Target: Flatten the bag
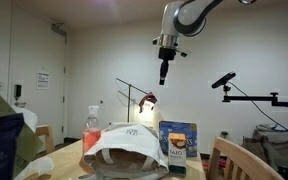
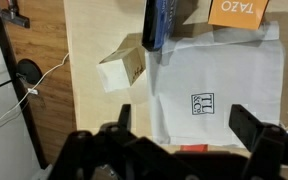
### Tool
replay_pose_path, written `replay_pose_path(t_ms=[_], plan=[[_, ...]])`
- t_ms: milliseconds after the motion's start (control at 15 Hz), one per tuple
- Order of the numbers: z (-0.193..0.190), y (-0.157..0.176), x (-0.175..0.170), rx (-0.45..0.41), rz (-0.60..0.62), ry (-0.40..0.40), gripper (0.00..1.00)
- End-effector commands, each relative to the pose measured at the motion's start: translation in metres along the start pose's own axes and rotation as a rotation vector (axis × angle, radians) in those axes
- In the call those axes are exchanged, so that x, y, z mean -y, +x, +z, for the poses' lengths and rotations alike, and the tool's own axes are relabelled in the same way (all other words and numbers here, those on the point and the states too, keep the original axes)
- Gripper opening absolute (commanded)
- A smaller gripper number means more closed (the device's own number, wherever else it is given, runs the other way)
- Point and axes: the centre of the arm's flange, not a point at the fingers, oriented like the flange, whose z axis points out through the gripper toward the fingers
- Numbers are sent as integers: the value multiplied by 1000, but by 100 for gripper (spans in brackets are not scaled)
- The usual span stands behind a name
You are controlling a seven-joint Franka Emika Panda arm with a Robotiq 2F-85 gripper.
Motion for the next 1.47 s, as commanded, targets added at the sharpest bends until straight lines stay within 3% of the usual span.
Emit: replay_pose_path(t_ms=[0,200,267,400,933,1000,1333,1400], plan=[[0,0,0,0,0,0,100],[0,0,0,-1,-1,0,100],[5,6,0,7,-9,2,75],[12,19,2,15,-24,8,68],[33,115,25,27,-181,-46,5],[37,125,28,13,-201,-47,0],[64,154,41,-3,-255,-23,0],[59,133,49,-16,-220,-34,1]])
